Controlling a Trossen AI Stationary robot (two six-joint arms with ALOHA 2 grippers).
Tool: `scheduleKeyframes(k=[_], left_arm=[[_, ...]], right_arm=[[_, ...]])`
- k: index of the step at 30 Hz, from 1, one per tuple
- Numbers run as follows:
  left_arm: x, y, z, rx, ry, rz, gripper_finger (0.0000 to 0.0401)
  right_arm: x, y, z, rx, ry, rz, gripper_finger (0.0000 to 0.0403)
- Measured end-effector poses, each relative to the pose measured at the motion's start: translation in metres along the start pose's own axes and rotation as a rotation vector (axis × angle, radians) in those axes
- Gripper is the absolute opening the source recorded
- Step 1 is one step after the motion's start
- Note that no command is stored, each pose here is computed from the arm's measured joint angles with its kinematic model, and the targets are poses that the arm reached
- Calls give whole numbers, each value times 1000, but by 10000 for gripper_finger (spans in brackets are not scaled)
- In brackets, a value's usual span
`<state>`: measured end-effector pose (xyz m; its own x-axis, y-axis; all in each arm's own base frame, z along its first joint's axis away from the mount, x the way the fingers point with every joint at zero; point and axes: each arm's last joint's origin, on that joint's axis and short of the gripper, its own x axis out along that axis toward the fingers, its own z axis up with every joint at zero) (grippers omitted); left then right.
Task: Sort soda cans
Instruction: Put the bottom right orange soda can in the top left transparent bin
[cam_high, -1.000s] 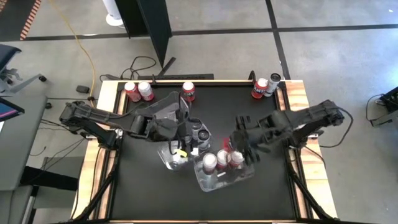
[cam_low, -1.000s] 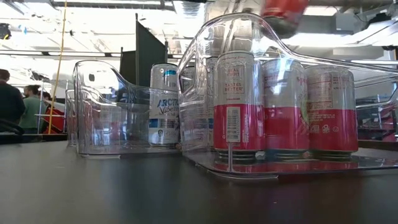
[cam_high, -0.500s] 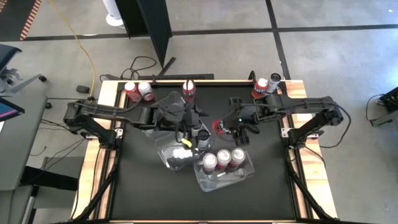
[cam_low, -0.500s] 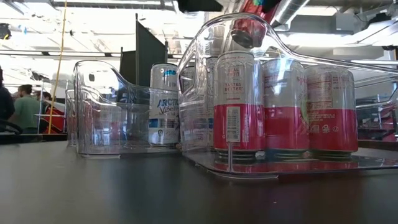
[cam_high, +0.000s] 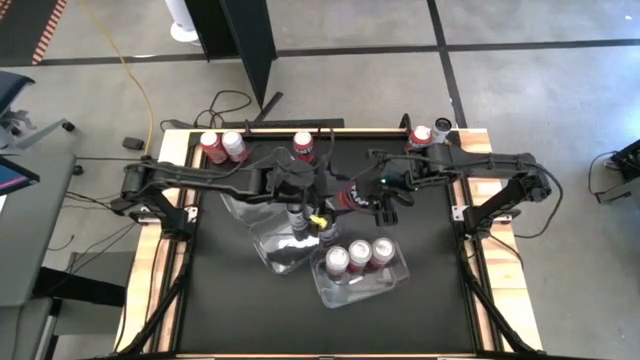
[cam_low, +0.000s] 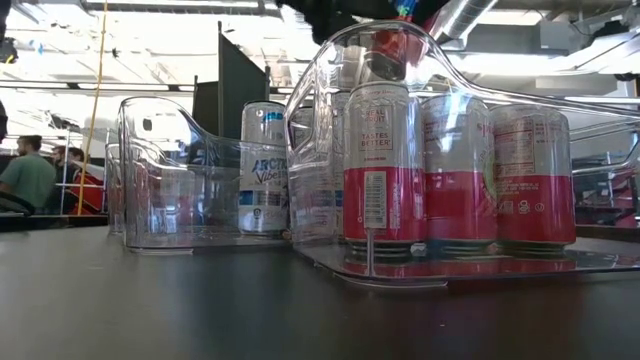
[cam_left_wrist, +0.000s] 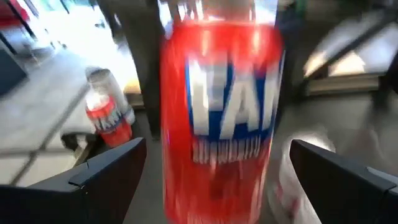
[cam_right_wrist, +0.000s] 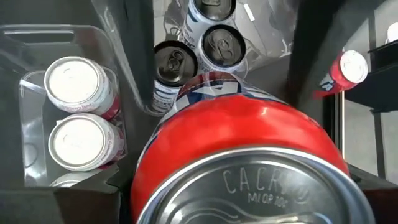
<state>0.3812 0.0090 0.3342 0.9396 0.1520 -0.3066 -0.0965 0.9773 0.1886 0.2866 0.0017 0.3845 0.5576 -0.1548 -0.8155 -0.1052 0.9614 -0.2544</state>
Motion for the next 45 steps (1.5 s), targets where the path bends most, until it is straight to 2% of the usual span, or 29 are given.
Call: scheduleKeyframes(k=[3,5,11,14,17,21,30,39,45], left_arm=[[12,2,-4,-7,-24,10,391],[18,2,-12,-6,12,-3,391],[29,8,-7,-16,-44,-14,391],[35,10,-8,-14,-21,-15,384],[37,10,-7,-4,-13,-14,355],[41,9,-10,-4,-12,-14,288],[40,11,-9,7,-10,-5,286],[40,12,-12,15,19,5,286],[40,12,-14,17,34,22,286]], right_arm=[[0,-2,0,0,-9,5,307],[1,-3,0,-1,-6,6,307],[1,-3,0,-27,-7,10,308],[1,-3,0,-45,-13,26,309],[0,-3,1,-52,-19,26,309],[1,-2,-1,-64,-8,27,309],[1,-3,0,-72,-16,21,314],[0,-2,2,-39,-29,21,388],[-1,-3,0,-30,-18,24,391]])
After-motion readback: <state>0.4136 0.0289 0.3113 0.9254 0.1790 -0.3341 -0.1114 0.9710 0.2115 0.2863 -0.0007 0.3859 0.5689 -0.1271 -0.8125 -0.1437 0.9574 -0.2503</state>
